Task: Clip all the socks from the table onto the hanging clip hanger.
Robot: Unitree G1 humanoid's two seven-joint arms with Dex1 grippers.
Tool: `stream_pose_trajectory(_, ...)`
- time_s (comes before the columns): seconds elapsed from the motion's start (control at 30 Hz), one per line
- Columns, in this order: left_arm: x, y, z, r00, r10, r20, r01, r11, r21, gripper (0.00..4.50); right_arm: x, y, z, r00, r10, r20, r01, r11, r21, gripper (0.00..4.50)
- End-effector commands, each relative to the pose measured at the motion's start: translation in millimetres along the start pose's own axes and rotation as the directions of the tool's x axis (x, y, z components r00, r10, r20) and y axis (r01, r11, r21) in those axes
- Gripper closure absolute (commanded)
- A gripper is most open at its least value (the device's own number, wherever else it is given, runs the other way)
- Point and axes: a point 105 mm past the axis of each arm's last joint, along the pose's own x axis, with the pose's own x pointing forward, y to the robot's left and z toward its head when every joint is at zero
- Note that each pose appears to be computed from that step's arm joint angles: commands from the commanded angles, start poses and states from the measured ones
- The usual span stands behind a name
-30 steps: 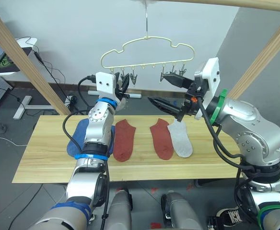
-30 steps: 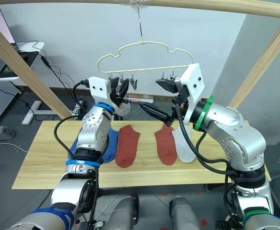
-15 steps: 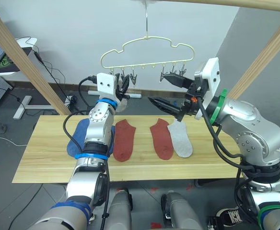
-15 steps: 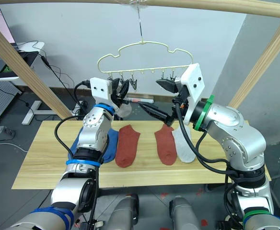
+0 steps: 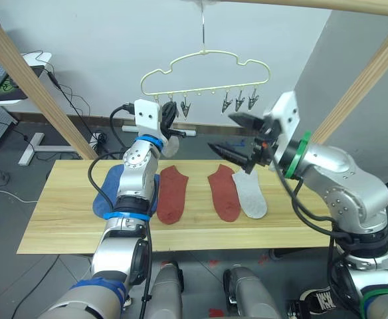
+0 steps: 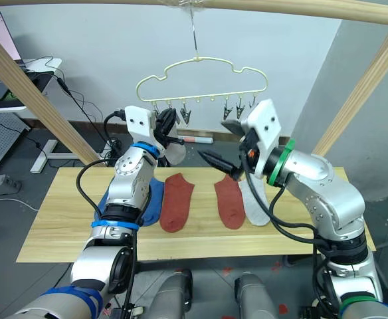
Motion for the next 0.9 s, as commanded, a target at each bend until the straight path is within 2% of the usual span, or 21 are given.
stream_pose_trajectory(0.03,-2.8,2.5,15.4,1.000,-0.029,0.011,0.029,0.999,-0.029,4.49,2.2,-15.1,-55.2,0.977,-0.101,-0.189,0.096,0.995,-0.035,0.00)
stream_pose_trajectory(0.1,-5.0,4.1,20.4,0.999,-0.044,0.003,0.044,0.998,-0.045,4.49,2.4,-21.5,-85.0,0.949,-0.141,-0.280,0.137,0.990,-0.036,0.00)
stream_pose_trajectory(0.27,-12.8,11.6,27.2,0.998,-0.053,-0.021,0.052,0.998,-0.046,4.49,5.2,-41.5,-133.1,0.886,-0.249,-0.392,0.267,0.964,-0.009,0.00)
stream_pose_trajectory(0.47,-21.1,10.4,18.0,0.999,-0.033,-0.043,0.031,0.998,-0.052,4.49,17.1,-49.0,-164.3,0.850,-0.294,-0.437,0.349,0.936,0.049,0.00)
stream_pose_trajectory(0.8,-21.8,7.5,19.7,0.998,-0.040,-0.043,0.038,0.998,-0.060,4.49,12.1,-46.2,-201.0,0.810,-0.283,-0.514,0.416,0.894,0.164,0.00)
stream_pose_trajectory(0.9,-21.5,7.3,20.6,0.998,-0.042,-0.042,0.039,0.998,-0.058,4.50,12.2,-38.3,-204.2,0.819,-0.253,-0.515,0.390,0.904,0.175,0.53)
